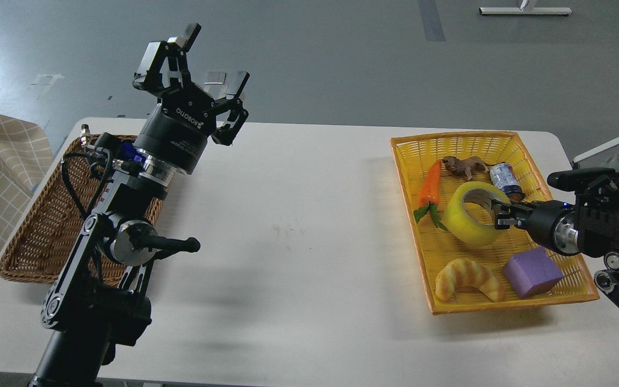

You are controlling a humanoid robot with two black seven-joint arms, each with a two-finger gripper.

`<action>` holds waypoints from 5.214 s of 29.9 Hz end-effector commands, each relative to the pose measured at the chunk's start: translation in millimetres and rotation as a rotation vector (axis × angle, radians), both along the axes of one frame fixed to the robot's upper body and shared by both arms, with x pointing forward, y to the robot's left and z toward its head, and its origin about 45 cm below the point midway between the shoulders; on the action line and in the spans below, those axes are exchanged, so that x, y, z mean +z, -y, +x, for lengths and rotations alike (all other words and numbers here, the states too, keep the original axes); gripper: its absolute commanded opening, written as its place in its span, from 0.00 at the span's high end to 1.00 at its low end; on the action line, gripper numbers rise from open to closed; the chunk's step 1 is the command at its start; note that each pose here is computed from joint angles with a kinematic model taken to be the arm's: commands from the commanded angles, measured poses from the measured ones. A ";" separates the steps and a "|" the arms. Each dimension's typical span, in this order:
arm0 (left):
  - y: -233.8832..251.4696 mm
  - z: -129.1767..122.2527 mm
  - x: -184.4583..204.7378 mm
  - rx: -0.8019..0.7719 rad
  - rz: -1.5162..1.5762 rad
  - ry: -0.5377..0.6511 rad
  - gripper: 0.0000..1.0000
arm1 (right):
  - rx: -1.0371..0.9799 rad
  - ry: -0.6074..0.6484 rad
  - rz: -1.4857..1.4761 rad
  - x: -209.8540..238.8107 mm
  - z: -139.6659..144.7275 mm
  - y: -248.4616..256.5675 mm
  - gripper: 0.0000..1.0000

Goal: Place and transfer tape with both arms
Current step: 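Lift the tape roll out of the tray with the right gripper, then lower the tape roll onto the table between the arms, then open the right gripper and raise it back above the tray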

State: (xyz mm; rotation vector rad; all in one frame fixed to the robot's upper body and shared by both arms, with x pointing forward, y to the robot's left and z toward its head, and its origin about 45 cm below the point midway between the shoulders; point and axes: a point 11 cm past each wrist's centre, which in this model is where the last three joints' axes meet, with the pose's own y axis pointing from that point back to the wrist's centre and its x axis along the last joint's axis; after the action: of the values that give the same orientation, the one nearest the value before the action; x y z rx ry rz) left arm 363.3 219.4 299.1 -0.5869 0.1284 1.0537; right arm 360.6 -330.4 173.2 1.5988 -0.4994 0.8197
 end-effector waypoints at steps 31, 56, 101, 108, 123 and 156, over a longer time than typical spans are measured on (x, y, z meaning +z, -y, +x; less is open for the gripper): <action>-0.1 3.6 6.7 0.000 -0.002 0.013 0.02 | 0.484 0.190 0.223 104.1 43.8 -225.3 0.96; -8.3 4.0 10.5 0.023 -0.015 0.026 0.02 | 0.584 -0.068 -0.025 -17.0 19.9 -285.1 0.96; -14.9 4.0 11.5 0.042 -0.024 0.033 0.02 | 0.435 -0.063 0.073 -12.2 37.4 -266.9 0.05; -18.0 3.3 9.7 0.048 -0.018 0.028 0.02 | 0.395 -0.038 0.126 1.9 47.5 -264.5 0.01; -22.1 6.8 11.8 0.053 0.011 0.021 0.02 | 0.310 0.252 0.627 122.1 57.4 -274.9 0.00; 9.6 3.4 32.7 -0.003 -0.015 0.078 0.02 | 0.050 0.087 1.961 210.0 12.7 -151.5 0.00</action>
State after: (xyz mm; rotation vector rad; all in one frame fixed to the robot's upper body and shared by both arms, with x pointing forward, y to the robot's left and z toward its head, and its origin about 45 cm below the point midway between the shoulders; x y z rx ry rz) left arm 371.2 210.9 327.7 -0.6264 0.0777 1.0379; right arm 373.4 -177.9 390.2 3.3109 -1.5631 0.2473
